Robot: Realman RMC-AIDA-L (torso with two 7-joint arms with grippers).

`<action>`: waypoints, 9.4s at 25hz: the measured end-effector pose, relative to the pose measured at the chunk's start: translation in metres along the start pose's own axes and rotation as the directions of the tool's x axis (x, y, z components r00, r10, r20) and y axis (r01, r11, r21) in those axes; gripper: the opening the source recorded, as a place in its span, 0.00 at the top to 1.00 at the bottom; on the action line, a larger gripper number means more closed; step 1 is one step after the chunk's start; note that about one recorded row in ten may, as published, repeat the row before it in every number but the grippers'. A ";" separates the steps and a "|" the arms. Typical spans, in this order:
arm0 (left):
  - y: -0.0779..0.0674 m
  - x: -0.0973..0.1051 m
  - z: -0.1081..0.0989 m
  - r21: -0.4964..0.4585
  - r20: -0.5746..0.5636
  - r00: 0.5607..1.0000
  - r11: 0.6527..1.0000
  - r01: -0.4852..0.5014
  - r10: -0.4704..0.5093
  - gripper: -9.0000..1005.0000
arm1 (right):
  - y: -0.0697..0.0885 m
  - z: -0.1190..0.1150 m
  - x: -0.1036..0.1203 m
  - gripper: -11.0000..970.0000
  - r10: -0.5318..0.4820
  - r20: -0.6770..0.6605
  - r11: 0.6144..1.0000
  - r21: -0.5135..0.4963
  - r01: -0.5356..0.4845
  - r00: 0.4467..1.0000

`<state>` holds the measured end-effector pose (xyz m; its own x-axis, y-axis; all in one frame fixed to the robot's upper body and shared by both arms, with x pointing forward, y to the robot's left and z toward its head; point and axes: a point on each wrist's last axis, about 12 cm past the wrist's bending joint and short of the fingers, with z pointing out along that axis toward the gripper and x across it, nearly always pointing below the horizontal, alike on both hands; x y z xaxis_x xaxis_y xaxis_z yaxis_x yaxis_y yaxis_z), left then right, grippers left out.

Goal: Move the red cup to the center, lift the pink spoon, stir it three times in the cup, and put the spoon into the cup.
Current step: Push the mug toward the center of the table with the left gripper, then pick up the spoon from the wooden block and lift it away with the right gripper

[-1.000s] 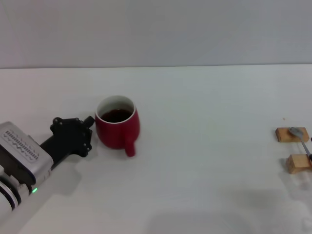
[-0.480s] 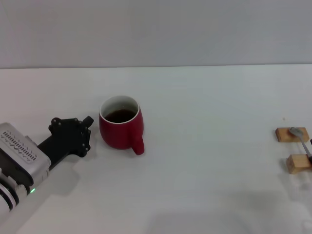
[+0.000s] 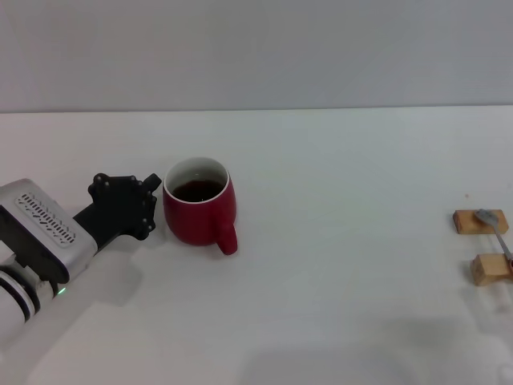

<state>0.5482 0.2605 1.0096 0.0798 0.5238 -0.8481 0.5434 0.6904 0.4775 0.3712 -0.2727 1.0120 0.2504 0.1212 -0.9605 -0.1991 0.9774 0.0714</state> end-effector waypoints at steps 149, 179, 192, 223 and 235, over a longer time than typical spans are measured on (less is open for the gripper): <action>-0.027 0.037 -0.110 -0.377 0.163 0.905 0.824 0.424 -0.392 0.99 | 0.002 -0.046 0.005 0.28 0.008 -0.130 0.996 0.091 0.004 0.991; -0.023 0.040 -0.106 -0.364 0.124 0.915 0.841 0.401 -0.383 0.99 | -0.016 -0.044 0.020 0.28 0.049 -0.237 0.968 0.251 0.012 0.970; -0.022 0.038 -0.101 -0.356 0.126 0.916 0.844 0.400 -0.381 0.99 | -0.021 -0.028 0.030 0.28 0.050 -0.285 0.971 0.238 0.020 0.957; -0.021 0.037 -0.099 -0.352 0.129 0.916 0.846 0.399 -0.379 0.99 | -0.018 -0.011 0.044 0.30 0.058 -0.364 0.981 0.195 0.015 0.930; -0.021 0.037 -0.098 -0.350 0.130 0.917 0.848 0.399 -0.378 0.99 | -0.017 -0.009 0.046 0.32 0.059 -0.378 0.982 0.186 0.013 0.924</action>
<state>0.4576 0.3143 0.9910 -0.0234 0.1546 -0.9877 0.1997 0.9688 0.1470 0.3774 -0.2857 0.9643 -0.1388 0.1040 -0.9848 -0.0159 0.9941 0.1072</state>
